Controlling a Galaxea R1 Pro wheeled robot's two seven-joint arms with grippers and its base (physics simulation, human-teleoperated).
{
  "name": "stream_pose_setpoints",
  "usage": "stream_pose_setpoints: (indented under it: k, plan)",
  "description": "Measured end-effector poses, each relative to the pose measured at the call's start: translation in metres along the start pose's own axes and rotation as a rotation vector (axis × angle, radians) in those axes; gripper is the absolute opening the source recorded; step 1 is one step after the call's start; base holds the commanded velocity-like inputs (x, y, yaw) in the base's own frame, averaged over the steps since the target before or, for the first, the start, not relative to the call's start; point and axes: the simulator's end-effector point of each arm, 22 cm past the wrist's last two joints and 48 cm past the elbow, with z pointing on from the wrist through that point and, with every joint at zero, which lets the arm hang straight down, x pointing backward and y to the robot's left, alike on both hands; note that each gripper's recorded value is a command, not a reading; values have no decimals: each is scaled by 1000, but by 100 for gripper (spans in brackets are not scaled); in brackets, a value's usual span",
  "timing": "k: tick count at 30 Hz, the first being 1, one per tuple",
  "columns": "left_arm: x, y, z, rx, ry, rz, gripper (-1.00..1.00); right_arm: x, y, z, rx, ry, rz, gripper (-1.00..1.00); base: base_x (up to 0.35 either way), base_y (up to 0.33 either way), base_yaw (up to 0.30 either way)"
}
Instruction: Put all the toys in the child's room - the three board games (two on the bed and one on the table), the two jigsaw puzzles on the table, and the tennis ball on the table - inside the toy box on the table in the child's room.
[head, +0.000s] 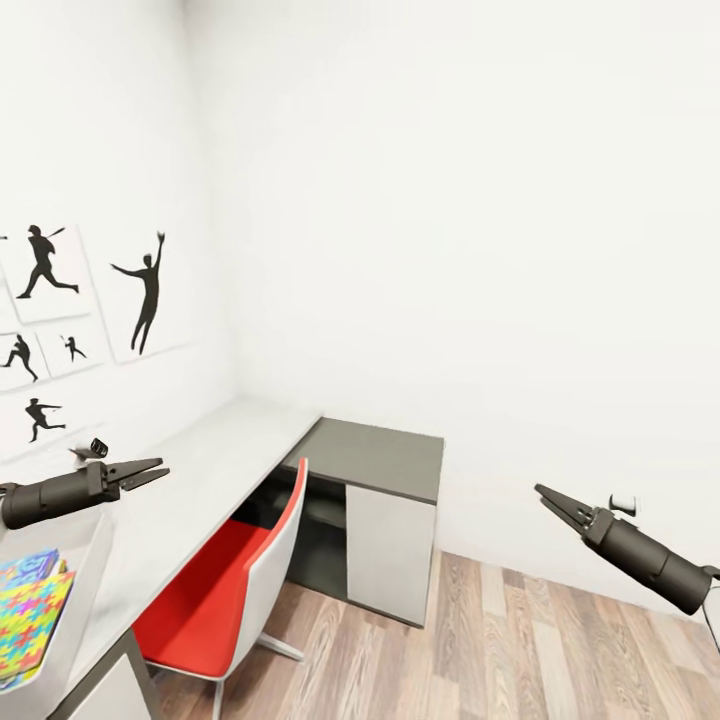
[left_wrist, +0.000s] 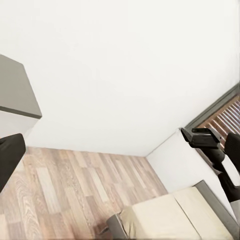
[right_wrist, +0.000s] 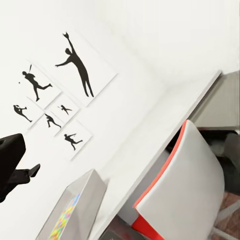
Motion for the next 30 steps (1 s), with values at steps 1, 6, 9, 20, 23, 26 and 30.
stream_pose_setpoints:
  k: [1, 6, 9, 20, 23, 26, 30]
  plan:
    - [0, 0, 0, 0, 0, 0, 100, 0, 0, 0, 0, -1, 0, 100, -129, 0, -278]
    - [-1, -1, 0, 2, -1, 2, 100, 0, -1, -2, -6, -3, 9, 100, -128, 0, -278]
    - [-1, -2, 0, 2, -2, 3, 100, 0, -2, -3, -13, -4, 17, 100, -117, 0, -278]
    - [-2, -5, -1, 6, -5, 8, 100, -1, -1, -5, -17, -6, 18, 100, -76, 0, -278]
    - [-3, -6, -1, 6, -5, 9, 100, -1, -1, -5, -18, -6, 17, 100, -14, 0, -278]
    - [-3, -7, -1, 7, -6, 10, 100, -2, 0, -5, -19, -7, 16, 100, -5, 0, -278]
    - [-3, -8, -1, 8, -6, 13, 100, -2, 1, -6, -19, -8, 15, 100, -1, 0, -278]
